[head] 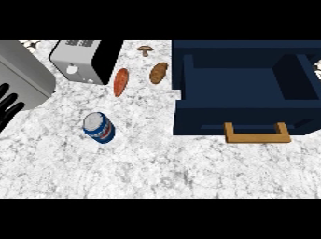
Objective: Pick up the can, place it into the drawer and close the drawer
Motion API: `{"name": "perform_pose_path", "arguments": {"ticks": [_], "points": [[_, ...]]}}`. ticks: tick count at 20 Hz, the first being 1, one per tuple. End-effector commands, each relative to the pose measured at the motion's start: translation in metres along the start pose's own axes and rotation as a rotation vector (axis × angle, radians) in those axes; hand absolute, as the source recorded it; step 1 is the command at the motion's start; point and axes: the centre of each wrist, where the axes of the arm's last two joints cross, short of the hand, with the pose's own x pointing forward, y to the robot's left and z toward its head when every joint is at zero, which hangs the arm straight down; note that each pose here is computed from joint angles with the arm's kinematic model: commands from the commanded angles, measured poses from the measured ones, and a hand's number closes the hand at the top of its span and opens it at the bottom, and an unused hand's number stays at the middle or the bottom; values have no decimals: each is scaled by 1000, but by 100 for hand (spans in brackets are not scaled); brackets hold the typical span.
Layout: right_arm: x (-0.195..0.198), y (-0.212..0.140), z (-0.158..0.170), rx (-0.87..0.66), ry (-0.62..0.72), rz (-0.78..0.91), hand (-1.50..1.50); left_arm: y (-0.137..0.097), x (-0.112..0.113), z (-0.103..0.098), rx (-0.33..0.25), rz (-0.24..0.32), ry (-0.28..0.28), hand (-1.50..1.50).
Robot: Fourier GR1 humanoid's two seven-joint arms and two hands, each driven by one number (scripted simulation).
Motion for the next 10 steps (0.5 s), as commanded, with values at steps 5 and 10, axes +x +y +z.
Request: {"name": "perform_pose_path", "arguments": {"ticks": [5,10], "points": [[-5,-31,17,6,-22,11,-150,12,-20,2,50,178,66,-150],[-13,-45,22,-9,-30,-11,-150,-9,-10,-9,32,235,81,-150]]}}
